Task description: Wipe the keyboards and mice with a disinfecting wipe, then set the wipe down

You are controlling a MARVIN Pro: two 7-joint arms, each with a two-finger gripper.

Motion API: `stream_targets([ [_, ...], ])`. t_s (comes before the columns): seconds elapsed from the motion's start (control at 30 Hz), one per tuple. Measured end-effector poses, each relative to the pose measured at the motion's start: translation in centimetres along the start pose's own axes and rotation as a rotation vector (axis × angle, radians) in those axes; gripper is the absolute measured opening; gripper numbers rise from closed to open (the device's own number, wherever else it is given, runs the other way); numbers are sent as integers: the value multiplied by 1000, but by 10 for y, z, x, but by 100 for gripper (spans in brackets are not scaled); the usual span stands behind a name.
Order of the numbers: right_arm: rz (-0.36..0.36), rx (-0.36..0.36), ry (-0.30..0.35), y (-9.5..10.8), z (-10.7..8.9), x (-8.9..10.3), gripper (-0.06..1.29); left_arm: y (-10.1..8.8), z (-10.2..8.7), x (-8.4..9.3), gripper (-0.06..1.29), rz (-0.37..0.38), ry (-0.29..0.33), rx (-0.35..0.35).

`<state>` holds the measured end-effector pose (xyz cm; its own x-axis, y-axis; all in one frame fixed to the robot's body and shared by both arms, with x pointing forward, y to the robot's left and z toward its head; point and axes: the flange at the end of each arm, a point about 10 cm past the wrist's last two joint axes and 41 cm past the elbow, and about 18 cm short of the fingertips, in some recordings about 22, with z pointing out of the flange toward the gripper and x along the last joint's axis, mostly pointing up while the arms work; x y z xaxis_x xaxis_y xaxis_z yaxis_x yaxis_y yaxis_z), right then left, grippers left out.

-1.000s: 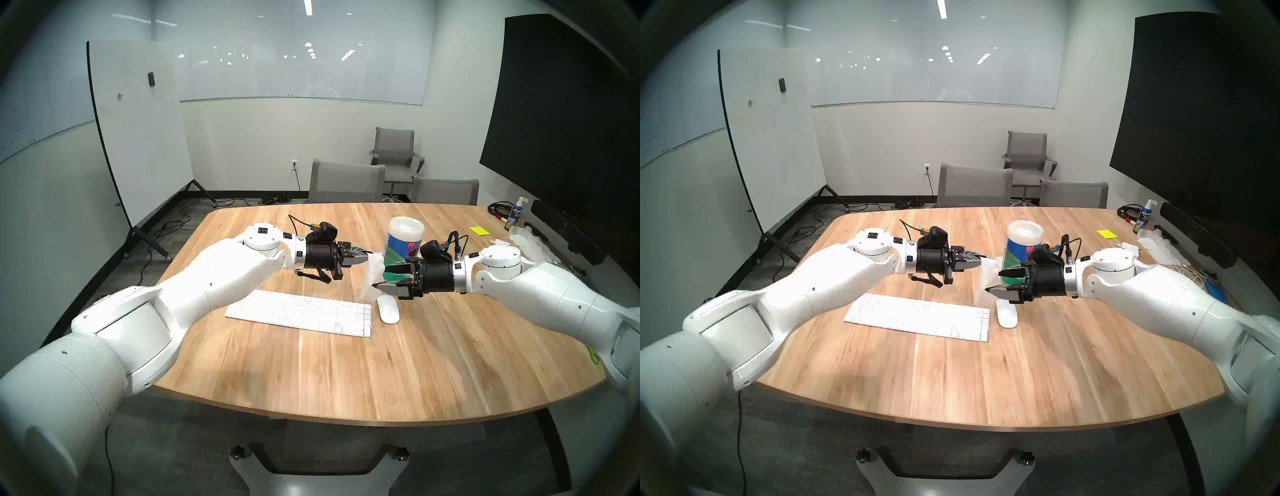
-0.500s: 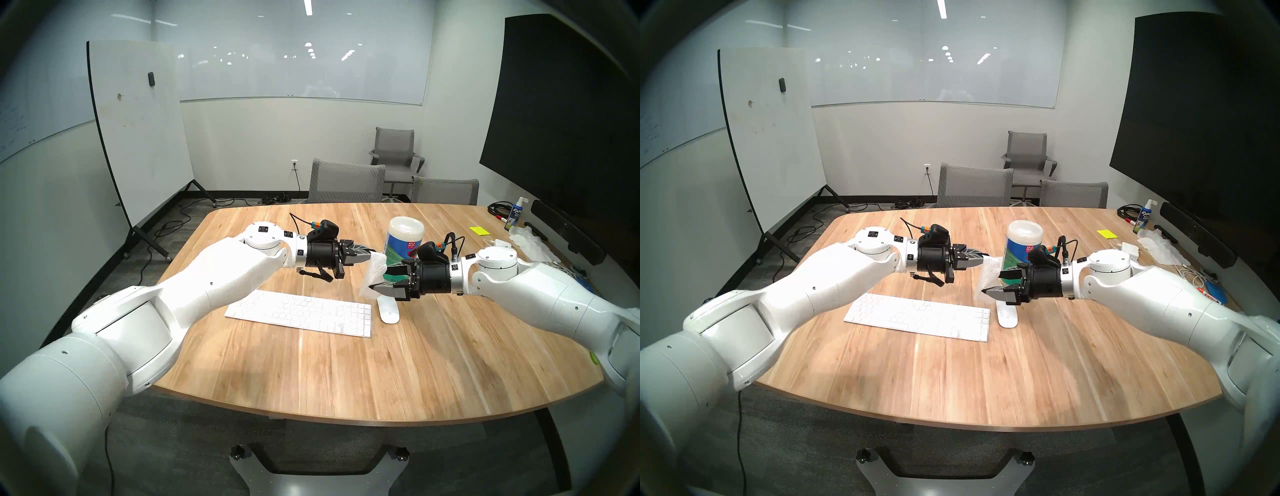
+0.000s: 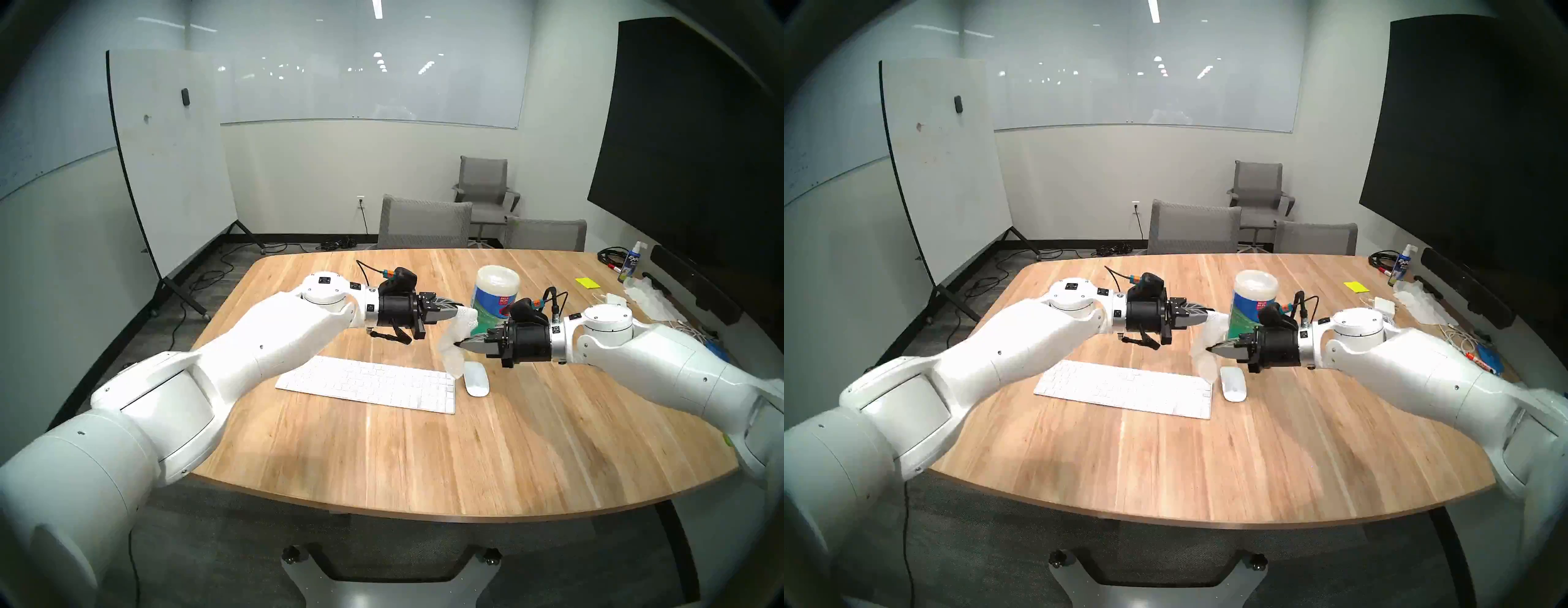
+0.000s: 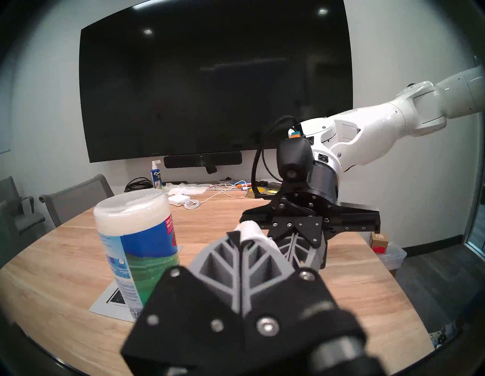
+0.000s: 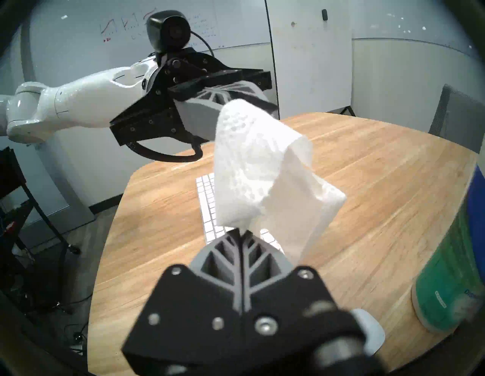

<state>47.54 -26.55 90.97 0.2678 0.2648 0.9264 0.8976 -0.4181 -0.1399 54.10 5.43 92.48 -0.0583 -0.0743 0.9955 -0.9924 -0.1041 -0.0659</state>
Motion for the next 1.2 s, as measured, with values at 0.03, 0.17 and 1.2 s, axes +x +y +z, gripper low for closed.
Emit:
stream_targets([
  [0.03, 0, 0, 1, 0, 0, 0, 0, 0, 0, 0, -2, -3, 4, 1],
  [0.17, 2, 1, 4, 1, -1, -1, -3, 0, 0, 0, -2, -16, 24, -6],
  [1.2, 11, 3, 1, 12, -23, -5, -3, 63, -49, -17, 126, -203, -98, -119],
])
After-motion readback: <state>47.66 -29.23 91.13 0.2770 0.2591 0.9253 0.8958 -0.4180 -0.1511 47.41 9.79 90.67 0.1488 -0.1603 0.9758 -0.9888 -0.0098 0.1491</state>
